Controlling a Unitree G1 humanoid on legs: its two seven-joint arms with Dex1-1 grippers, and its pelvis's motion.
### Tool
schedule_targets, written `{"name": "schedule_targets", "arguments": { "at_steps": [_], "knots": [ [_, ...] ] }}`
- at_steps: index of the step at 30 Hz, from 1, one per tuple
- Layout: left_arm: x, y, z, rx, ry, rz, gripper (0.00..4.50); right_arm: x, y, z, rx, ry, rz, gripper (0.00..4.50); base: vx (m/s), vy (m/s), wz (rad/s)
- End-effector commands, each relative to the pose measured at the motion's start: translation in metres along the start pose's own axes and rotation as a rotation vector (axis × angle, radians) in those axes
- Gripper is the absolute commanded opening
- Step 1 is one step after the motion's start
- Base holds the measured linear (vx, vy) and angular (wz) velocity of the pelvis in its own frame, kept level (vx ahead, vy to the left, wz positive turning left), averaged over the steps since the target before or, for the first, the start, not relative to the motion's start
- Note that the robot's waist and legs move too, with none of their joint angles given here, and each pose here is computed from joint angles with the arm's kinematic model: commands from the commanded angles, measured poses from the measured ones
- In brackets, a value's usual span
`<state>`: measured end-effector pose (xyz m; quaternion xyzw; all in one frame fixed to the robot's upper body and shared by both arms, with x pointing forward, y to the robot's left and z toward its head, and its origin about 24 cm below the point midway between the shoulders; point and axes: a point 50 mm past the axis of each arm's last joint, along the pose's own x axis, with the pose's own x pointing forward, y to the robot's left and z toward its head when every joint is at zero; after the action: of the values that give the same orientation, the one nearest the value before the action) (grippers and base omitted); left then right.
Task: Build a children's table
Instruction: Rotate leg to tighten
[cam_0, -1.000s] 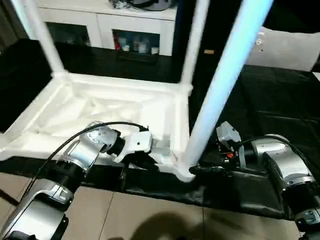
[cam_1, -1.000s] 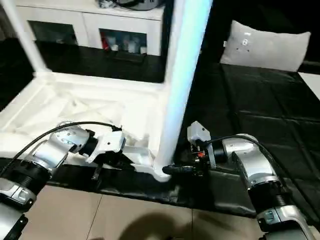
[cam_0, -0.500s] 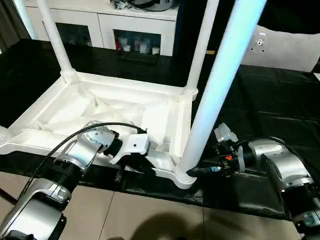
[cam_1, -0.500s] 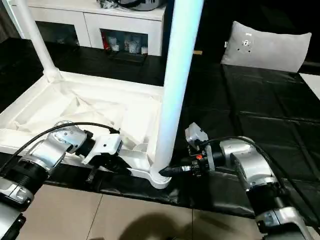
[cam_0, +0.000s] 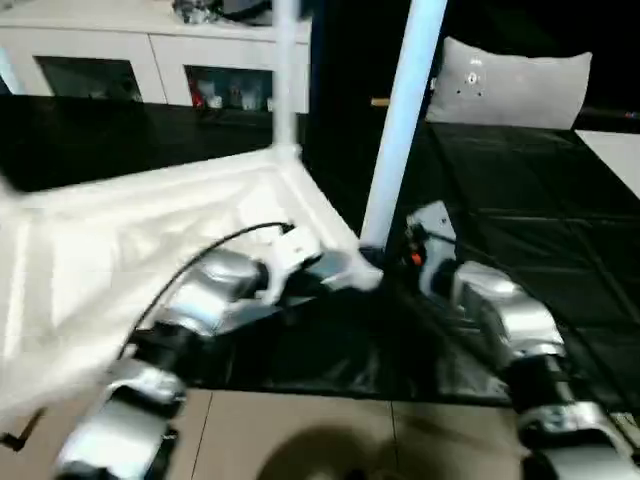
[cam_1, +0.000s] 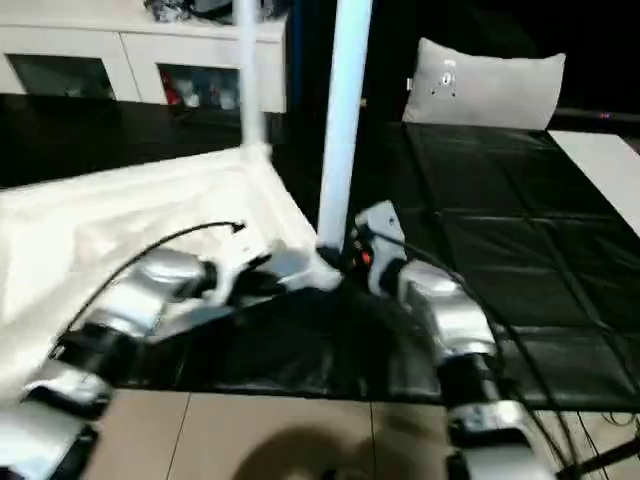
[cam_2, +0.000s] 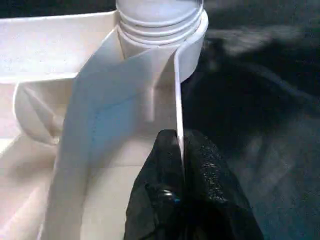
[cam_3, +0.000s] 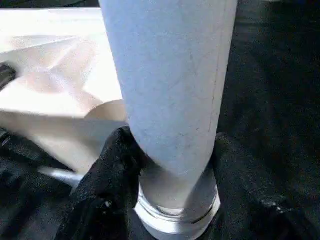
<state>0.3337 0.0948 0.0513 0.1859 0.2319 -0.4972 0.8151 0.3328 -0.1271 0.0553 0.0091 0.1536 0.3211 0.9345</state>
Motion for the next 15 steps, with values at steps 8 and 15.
{"name": "schedule_targets", "arguments": {
  "at_steps": [8, 15],
  "knots": [
    [0.005, -0.008, 0.021, 0.106, -0.053, -0.024, 0.00, -0.001, 0.012, 0.000, -0.034, -0.056, 0.108, 3.01, 0.000, 0.000, 0.00],
    [-0.017, -0.004, -0.003, 0.273, 0.038, -0.167, 0.00, -0.031, -0.005, 0.002, -0.141, -0.065, 0.284, 3.51, 0.000, 0.000, 0.00]
  ]
}}
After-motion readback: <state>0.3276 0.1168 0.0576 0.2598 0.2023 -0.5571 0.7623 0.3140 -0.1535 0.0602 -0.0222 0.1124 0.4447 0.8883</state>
